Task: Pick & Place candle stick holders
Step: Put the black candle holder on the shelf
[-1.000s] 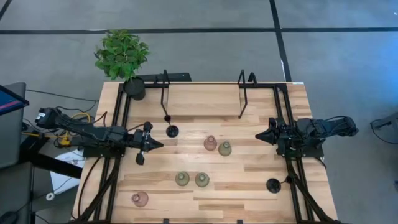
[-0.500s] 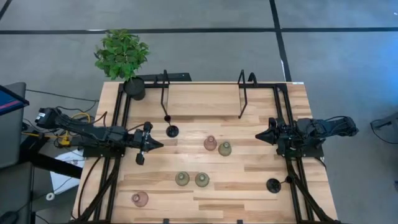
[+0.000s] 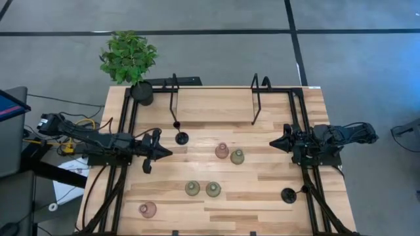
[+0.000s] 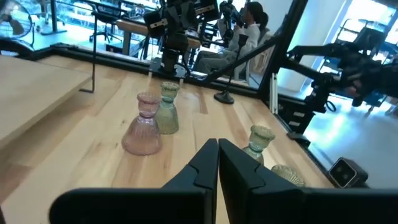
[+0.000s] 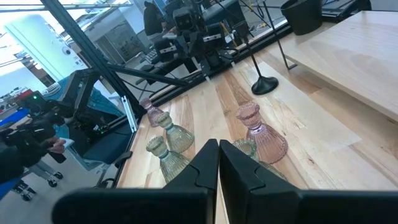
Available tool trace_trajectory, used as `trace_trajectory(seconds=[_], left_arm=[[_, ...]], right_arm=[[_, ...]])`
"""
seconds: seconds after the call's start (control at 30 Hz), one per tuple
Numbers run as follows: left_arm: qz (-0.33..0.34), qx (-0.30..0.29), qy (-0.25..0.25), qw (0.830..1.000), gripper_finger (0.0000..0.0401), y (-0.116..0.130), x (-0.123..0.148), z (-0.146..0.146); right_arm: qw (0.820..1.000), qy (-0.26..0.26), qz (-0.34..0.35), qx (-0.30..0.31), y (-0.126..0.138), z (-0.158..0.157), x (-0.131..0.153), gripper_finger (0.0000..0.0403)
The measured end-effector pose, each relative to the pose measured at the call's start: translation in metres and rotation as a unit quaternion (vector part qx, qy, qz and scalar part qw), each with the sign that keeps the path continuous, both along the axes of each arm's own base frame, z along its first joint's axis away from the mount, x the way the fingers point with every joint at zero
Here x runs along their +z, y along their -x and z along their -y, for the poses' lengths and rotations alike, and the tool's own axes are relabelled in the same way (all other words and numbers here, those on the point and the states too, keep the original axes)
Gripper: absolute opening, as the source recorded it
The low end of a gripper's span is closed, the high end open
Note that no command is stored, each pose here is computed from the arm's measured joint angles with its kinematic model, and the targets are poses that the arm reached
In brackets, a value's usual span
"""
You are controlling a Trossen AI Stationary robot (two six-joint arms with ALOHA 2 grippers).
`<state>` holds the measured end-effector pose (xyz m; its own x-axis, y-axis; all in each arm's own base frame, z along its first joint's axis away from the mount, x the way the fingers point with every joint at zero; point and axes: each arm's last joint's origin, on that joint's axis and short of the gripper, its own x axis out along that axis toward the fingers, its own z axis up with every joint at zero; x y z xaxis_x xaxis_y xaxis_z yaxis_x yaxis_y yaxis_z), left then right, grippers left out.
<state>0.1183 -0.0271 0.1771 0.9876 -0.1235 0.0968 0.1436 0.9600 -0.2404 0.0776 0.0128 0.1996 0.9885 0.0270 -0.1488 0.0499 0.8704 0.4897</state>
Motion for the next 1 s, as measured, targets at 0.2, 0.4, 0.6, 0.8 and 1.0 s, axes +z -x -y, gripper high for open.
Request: trace_trajectory(seconds=[0.2,0.4,0.6,0.8,1.0], left_arm=[[-0.004,-0.005,0.051,0.999,0.0013,0.0000,0.0006,0.0000],[-0.004,-0.013,0.125,0.992,0.0013,0.0002,0.0022,-0.0001],[-0.001,-0.013,0.124,0.992,0.0013,0.0003,0.0028,-0.0001],[0.001,-0.013,0.124,0.992,0.0013,0.0003,0.0033,-0.0002],[0.008,0.004,0.129,0.992,0.0013,0.0004,0.0043,-0.0013]], right_arm=[[1.000,0.000,0.000,0.000,0.0000,0.0000,0.0000,0.0006],[1.000,0.000,0.000,0.000,0.0000,0.0000,0.0000,0.0006],[1.000,0.000,-0.001,0.000,0.0000,0.0000,-0.0002,0.0006],[1.000,0.000,-0.001,0.000,0.0000,0.0000,-0.0002,0.0006],[1.000,0.000,0.001,-0.002,0.0000,0.0001,0.0002,0.0006]])
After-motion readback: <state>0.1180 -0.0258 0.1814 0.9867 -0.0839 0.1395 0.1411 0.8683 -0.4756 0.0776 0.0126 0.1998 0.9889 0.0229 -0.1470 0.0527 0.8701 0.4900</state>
